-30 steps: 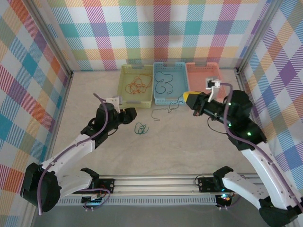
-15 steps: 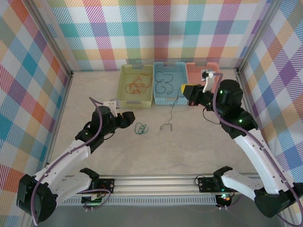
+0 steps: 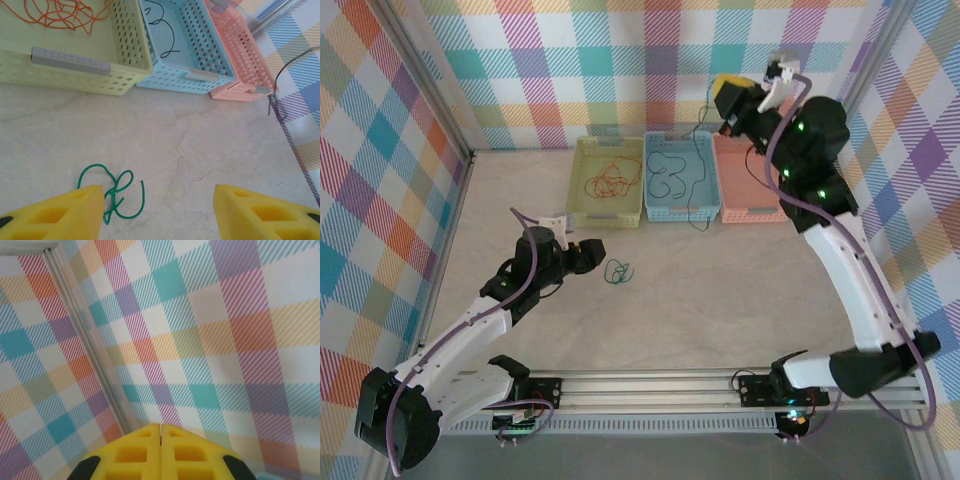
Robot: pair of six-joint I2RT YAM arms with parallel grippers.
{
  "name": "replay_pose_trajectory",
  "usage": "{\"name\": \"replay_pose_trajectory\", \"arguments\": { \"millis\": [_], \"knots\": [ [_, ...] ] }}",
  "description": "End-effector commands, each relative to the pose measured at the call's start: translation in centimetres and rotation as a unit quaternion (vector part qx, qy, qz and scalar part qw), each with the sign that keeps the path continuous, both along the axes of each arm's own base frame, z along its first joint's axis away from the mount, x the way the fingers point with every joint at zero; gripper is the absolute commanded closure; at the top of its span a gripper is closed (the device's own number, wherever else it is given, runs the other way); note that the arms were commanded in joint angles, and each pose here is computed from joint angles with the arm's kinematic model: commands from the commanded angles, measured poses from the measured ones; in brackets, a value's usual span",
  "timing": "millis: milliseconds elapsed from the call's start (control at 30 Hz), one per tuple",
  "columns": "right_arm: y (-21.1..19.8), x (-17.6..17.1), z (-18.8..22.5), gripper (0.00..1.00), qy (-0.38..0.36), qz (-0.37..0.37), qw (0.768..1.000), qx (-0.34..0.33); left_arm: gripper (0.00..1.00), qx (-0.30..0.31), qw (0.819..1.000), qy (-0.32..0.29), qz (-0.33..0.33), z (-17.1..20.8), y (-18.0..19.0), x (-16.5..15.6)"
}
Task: Untangle the cables
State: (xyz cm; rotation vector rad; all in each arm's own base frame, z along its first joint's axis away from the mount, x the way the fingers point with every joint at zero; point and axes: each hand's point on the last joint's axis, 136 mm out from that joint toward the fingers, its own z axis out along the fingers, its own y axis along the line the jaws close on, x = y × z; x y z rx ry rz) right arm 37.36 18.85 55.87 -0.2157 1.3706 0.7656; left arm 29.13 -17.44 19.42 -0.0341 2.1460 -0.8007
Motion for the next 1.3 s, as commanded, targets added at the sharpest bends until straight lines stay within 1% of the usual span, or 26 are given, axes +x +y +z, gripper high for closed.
{"name": "replay_pose_trajectory", "arguments": {
  "millis": [0,100,233,367,433,533,667,700,733,767,800,867,1000,1067,1133,1200,1267],
  "knots": [
    [-0.5,1.9,3.2,1.00,-0.065,-0.024,0.998,0.011,0.40,0.004,1.000,0.007,0.006,-0.8,0.4,-0.1],
    [-0.7,4.8,3.3,1.00,-0.072,-0.043,0.996,0.018,0.40,0.006,1.000,0.008,0.007,-0.9,0.5,-0.2],
    [-1.4,9.4,2.4,1.00,-0.067,-0.079,0.994,0.023,0.39,0.008,1.000,0.009,0.007,-1.0,0.5,-0.2],
    [-1.9,14.8,-0.8,1.00,-0.034,-0.109,0.993,0.023,0.39,0.012,1.000,0.007,0.006,-1.2,0.6,-0.3],
    [-1.7,17.3,-3.0,1.00,-0.015,-0.115,0.993,0.018,0.39,0.015,1.000,0.008,0.008,-1.3,0.7,-0.3],
    [-0.8,20.6,-8.4,1.00,0.043,-0.107,0.993,0.004,0.39,0.017,1.000,0.009,0.008,-1.4,0.8,-0.3],
    [0.9,22.6,-17.2,1.00,0.128,-0.075,0.989,-0.008,0.39,0.013,1.000,0.009,0.006,-1.5,0.6,-0.3],
    [0.9,22.8,-19.3,0.96,0.148,-0.075,0.986,-0.009,0.39,0.013,1.000,0.011,0.005,-1.6,0.6,-0.3],
    [0.9,22.8,-20.9,0.88,0.163,-0.076,0.984,-0.012,0.39,0.012,1.000,0.012,0.005,-1.7,0.5,-0.3],
    [0.8,22.9,-22.6,0.76,0.179,-0.077,0.981,-0.018,0.39,0.010,1.000,0.015,0.003,-1.8,0.4,-0.3],
    [0.9,22.7,-24.3,0.67,0.198,-0.076,0.977,-0.027,0.39,0.008,1.000,0.015,0.001,-1.8,0.3,-0.3],
    [1.1,22.1,-26.3,0.59,0.221,-0.067,0.972,-0.043,0.39,0.005,1.000,0.016,-0.001,-1.8,0.2,-0.3],
    [1.8,19.1,-27.5,0.54,0.238,-0.026,0.969,-0.059,0.39,0.003,1.000,0.020,0.003,-1.6,0.3,-0.5],
    [2.2,16.9,-28.4,0.54,0.251,-0.010,0.966,-0.067,0.39,0.013,0.999,0.030,0.012,-2.1,0.7,-0.5],
    [3.8,14.2,-29.7,0.55,0.247,0.014,0.965,-0.092,0.39,0.018,0.999,0.035,0.017,-2.5,0.9,-0.5],
    [6.4,11.0,-31.1,0.55,0.239,0.066,0.960,-0.129,0.39,0.014,0.999,0.036,0.017,-2.7,0.9,-0.6],
    [9.4,7.0,-32.8,0.57,0.228,0.143,0.947,-0.173,0.39,0.010,0.999,0.037,0.020,-3.0,1.0,-0.8]
  ]
}}
